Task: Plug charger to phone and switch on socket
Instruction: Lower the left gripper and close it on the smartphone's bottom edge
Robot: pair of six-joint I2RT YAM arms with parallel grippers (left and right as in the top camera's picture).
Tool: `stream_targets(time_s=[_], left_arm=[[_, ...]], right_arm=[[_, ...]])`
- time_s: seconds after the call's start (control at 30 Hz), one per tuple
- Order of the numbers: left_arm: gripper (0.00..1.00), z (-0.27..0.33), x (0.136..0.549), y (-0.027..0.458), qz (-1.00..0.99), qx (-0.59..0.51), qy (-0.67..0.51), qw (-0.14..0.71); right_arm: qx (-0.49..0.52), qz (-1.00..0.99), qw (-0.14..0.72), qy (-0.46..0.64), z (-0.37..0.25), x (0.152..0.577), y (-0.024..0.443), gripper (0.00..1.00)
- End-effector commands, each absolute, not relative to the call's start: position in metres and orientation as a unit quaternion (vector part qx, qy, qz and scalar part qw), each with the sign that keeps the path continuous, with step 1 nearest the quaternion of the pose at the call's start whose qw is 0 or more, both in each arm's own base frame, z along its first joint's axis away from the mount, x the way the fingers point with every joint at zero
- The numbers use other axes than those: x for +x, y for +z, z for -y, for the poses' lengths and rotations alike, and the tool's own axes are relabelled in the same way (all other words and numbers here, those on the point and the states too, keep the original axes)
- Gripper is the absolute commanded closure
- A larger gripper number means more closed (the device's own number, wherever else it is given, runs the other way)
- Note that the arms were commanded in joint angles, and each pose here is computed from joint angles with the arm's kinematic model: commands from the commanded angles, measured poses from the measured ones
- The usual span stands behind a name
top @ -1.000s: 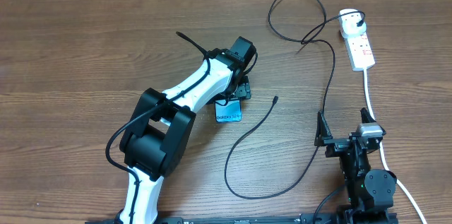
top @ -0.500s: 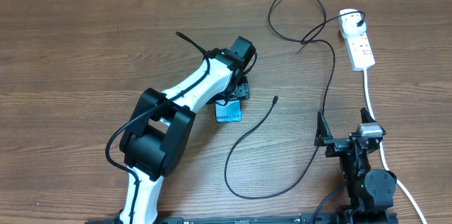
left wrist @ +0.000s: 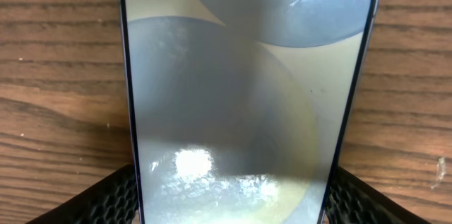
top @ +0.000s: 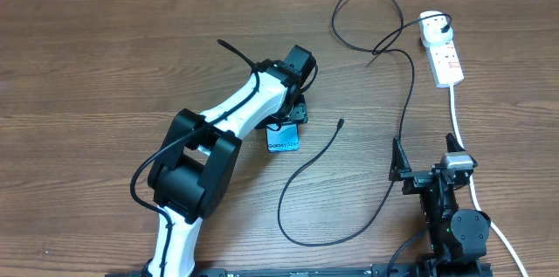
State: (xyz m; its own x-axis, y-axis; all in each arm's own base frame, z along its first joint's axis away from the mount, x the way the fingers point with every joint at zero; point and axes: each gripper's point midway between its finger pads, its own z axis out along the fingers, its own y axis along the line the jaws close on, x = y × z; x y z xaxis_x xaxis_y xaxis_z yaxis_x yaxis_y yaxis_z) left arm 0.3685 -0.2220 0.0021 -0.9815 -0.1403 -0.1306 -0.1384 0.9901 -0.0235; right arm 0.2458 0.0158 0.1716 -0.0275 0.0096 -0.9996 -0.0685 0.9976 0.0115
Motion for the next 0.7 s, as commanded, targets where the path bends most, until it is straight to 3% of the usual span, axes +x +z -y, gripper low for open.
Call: stream_targets(time_s=[0.0,0.67], left_arm=[[0.25,0.221,0.3667,-0.0054,-0.996,-0.079,-0.007,0.051],[0.27,0.2202,0.3659,-0.0033,-0.996,-0.079,-0.005,0.049]], right_arm=[[-0.018,-0.716,0.698,0.027,-0.0147,0.2461,0.1694,0.0],[-0.018,-0.716,0.698,0.027,-0.0147,0.2461,0.1694,0.0]])
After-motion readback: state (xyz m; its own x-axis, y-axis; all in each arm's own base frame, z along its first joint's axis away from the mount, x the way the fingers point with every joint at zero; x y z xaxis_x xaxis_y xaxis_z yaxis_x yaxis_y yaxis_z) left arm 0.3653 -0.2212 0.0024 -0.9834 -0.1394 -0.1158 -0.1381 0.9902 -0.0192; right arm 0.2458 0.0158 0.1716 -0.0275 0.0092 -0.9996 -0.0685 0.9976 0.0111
